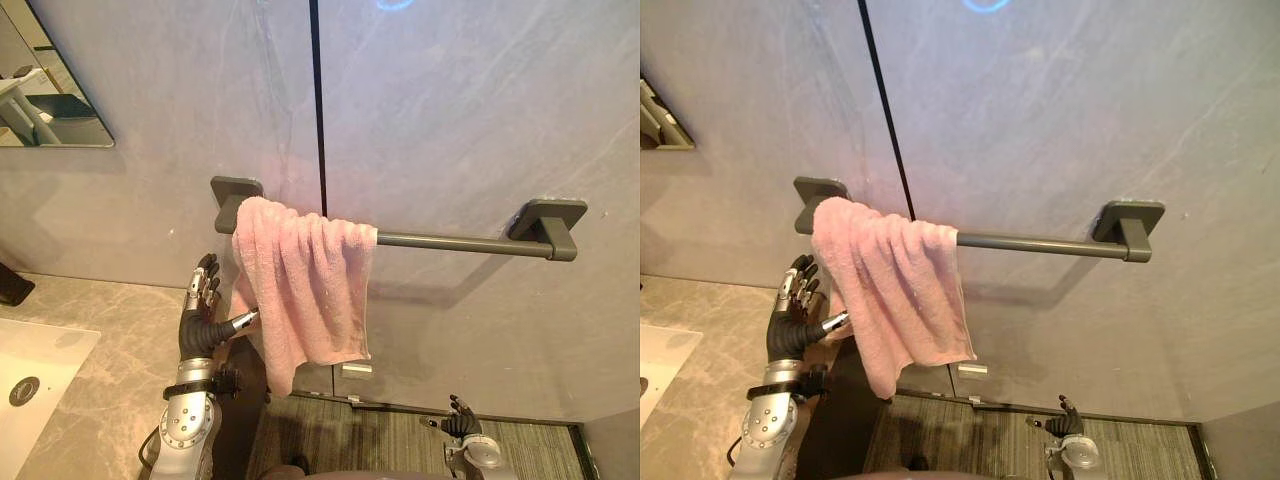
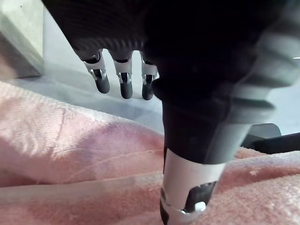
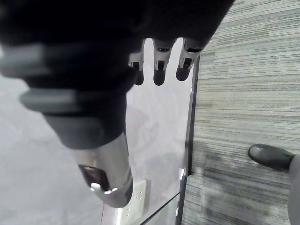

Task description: Organize washtable

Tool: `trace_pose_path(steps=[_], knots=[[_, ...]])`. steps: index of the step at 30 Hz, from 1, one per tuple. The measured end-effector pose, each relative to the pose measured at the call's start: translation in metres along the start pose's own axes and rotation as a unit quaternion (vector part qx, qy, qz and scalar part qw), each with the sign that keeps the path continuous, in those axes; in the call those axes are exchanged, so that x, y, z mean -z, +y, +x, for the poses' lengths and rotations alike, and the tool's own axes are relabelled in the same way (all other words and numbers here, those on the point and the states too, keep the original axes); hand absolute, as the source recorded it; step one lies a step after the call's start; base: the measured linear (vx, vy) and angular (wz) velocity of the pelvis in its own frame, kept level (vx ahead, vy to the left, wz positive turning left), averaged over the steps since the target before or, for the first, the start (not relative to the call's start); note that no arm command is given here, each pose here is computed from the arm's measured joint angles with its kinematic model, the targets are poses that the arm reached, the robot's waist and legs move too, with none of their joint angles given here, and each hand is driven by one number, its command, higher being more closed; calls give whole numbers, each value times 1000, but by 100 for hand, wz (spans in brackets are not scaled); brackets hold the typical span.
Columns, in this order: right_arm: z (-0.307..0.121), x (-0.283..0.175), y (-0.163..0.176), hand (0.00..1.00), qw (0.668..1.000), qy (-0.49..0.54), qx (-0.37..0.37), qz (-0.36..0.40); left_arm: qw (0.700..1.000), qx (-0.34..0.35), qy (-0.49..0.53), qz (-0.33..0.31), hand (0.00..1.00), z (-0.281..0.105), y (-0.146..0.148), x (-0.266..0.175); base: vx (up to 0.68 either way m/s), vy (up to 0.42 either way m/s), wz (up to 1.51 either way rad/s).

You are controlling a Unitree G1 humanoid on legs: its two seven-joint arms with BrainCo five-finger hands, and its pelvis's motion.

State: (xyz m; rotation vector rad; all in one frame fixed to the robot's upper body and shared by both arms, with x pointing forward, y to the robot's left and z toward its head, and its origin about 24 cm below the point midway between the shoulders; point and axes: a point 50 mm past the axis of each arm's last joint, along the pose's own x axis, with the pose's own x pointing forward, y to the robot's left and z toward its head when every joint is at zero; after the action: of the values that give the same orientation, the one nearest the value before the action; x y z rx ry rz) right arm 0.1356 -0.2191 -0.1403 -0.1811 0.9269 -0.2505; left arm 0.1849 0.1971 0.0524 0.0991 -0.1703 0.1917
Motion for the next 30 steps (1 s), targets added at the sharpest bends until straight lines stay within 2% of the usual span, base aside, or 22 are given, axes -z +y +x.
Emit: trace_pose_path(steps=[10,11,16,23,30], knots=[[0,0,0,0,1000,0,-1,0,999,1,42,18,0,-4,2,18,0,0,-1],[0,-1,0,0,1000,-1,-1,0,998,3,53,26,100,-5,1,21,-1,-2,-6],[1,-5,1,0,1000,-8,-2,-1,998,14,54,31,100,-5,0,22,-1,-3,-3],[0,-15,7,0,999,-32,-14,-11,997,45,56,19,100,0,-17,25,20,-5,-6],[-6,-62,19,0,989,-140,-38,-22,997,43,55,19,100,1,-17,25,-26,-7,-6]])
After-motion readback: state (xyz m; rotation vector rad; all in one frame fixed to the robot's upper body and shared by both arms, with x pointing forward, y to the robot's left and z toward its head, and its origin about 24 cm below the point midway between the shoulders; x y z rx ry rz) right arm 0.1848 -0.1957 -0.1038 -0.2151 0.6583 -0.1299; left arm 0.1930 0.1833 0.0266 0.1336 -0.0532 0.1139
